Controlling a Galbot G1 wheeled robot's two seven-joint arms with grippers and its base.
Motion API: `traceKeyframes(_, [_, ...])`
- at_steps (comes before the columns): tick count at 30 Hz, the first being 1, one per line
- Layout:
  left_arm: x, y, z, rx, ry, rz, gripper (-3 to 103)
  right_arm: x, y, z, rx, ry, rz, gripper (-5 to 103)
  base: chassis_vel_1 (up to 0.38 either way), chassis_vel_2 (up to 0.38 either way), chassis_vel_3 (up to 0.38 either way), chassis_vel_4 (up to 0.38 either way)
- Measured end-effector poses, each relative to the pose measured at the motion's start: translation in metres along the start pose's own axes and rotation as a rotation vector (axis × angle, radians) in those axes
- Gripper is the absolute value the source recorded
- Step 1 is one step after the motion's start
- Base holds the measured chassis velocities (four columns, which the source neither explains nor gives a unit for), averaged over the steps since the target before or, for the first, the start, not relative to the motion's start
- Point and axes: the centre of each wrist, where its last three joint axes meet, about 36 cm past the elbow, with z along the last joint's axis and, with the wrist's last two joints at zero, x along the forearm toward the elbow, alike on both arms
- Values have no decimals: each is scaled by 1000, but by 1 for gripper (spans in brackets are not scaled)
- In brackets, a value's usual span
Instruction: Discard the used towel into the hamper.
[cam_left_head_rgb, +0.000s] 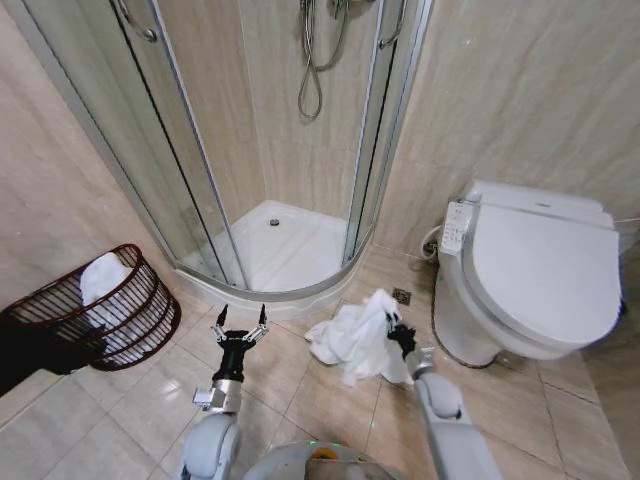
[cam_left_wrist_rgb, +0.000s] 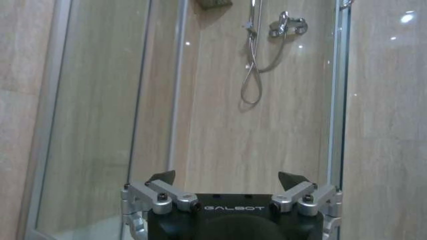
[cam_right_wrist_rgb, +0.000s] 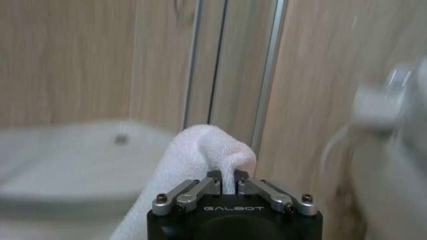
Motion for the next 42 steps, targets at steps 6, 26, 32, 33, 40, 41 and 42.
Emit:
traceKeyframes(6, [1,9,-6,-15,-18,-20,100,35,-8,-86,-35,-130,35,9,0,0,0,0])
traceKeyframes(26, [5,19,-19,-31,-32,-48,100,117,7,-164,-66,-191,68,9,0,0,0,0])
traceKeyframes(32, [3,19,-12,-30,-19,-45,100,114,7,-164,-62,-205,66,9,0,0,0,0])
traceKeyframes(33, [2,19,-12,-30,-19,-43,100,114,7,-164,-62,-206,66,9,0,0,0,0])
traceKeyframes(40, [2,17,-15,-33,-23,-30,100,111,9,-165,-61,-217,57,9,37,30,39,39])
traceKeyframes(41, [2,17,-15,-33,-22,-29,100,111,9,-164,-61,-217,53,9,67,73,63,75])
traceKeyframes(42, [2,17,-15,-33,-22,-29,100,111,9,-164,-61,-217,53,9,67,73,63,75])
